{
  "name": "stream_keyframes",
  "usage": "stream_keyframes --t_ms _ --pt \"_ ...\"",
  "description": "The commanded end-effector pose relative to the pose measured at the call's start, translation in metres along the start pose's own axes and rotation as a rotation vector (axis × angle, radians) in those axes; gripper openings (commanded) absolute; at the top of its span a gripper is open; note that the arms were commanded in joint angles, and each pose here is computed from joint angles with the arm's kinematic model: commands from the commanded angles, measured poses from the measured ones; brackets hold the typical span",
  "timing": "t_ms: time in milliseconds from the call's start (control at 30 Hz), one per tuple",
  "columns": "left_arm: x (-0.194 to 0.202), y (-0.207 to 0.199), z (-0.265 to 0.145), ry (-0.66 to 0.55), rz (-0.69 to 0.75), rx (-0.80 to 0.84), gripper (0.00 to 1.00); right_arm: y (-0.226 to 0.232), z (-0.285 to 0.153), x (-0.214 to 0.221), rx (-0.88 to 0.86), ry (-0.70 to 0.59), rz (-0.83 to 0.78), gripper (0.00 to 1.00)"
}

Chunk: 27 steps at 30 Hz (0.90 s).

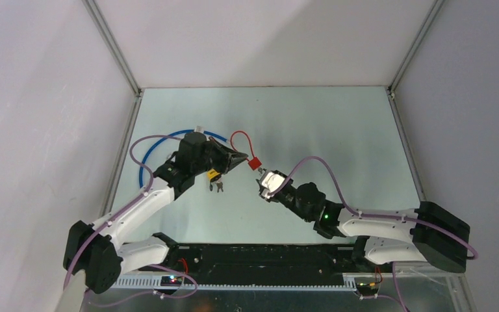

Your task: Unlock with the key

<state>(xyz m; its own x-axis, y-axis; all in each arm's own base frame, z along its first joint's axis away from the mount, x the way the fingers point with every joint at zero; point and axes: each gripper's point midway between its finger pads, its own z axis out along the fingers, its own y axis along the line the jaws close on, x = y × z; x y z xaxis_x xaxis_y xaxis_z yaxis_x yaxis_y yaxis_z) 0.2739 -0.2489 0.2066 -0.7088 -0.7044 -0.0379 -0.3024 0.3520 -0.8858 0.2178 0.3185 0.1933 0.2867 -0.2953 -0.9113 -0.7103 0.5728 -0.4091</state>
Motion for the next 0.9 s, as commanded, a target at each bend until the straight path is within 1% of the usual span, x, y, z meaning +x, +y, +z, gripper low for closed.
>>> stream_keyframes --t_ms 0,200,533,733,767,867 --pt "0.001 -0.028 -0.015 0.005 0.007 0.093 0.00 -0.026 0.009 -0.033 0.138 -0.098 -0.043 0.41" --pt "0.001 -0.030 -0.019 0.000 0.015 0.103 0.00 -0.024 0.014 -0.032 0.158 -0.107 -0.070 0.35" --pt "0.003 -0.029 -0.021 0.004 0.013 0.108 0.00 -0.025 0.019 -0.034 0.192 -0.133 -0.086 0.28" --pt "0.004 -0.032 -0.023 0.008 0.019 0.116 0.00 -0.024 0.022 -0.033 0.207 -0.135 -0.058 0.13" --pt "0.004 -0.032 -0.023 0.007 0.020 0.117 0.00 -0.024 0.021 -0.035 0.209 -0.142 -0.033 0.09" --pt "0.005 -0.033 -0.026 0.003 0.028 0.131 0.00 -0.022 0.019 -0.041 0.199 -0.162 0.044 0.03"
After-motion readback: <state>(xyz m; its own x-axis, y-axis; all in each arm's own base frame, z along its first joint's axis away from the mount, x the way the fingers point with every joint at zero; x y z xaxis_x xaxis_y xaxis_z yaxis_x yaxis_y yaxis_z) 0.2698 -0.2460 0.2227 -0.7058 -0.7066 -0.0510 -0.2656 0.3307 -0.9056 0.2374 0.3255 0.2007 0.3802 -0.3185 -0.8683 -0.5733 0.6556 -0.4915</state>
